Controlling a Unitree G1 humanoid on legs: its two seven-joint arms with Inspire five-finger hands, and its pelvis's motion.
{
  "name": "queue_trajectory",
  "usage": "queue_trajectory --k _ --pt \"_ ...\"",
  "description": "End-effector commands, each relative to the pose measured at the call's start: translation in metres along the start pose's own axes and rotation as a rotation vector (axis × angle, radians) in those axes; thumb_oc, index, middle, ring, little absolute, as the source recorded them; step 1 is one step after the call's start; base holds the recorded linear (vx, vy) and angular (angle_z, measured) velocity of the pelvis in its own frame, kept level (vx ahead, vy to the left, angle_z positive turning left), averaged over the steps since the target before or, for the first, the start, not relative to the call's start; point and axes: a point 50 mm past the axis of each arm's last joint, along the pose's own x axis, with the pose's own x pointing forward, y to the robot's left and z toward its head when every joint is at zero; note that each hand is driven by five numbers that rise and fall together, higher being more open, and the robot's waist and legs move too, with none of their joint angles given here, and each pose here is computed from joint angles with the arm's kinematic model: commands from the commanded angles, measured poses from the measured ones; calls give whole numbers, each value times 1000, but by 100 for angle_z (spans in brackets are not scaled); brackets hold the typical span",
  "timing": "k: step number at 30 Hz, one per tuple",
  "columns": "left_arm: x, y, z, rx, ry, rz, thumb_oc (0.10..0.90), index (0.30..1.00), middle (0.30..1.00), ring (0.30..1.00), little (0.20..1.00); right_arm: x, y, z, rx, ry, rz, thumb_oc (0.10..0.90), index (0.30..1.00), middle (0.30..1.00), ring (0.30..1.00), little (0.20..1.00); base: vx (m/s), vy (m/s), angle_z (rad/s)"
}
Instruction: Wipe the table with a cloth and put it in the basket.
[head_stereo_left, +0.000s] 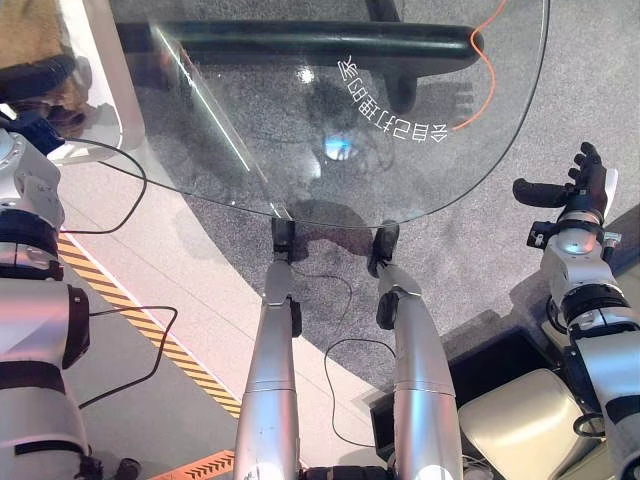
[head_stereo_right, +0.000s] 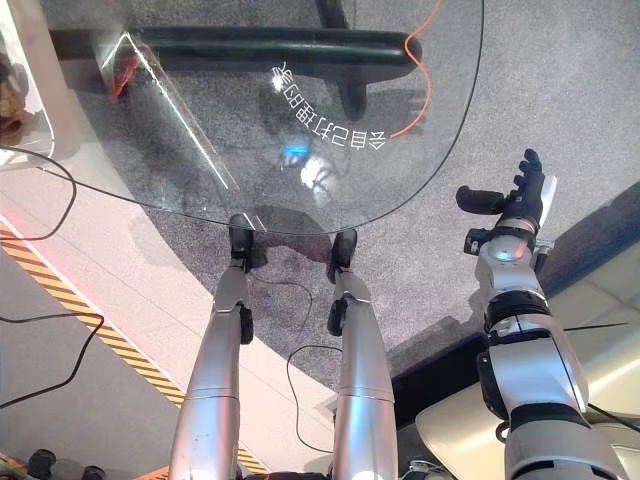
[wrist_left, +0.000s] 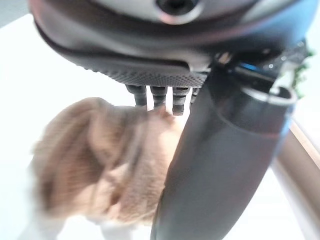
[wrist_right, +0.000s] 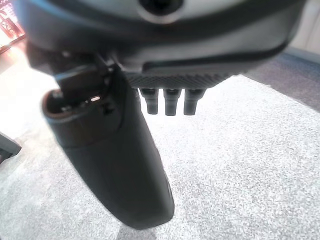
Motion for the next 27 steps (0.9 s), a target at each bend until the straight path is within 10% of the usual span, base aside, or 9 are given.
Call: queue_trajectory --k 1,27 --pt "6 30 31 -77 -203 163 800 900 900 900 900 5 -51 -9 -44 -12 -148 800 900 900 900 900 0 0 0" --pt "-15 54 -33 -44 -99 55 800 900 900 900 900 -28 -58 -87 -145 160 -97 800 900 900 900 900 -1 -9 0"
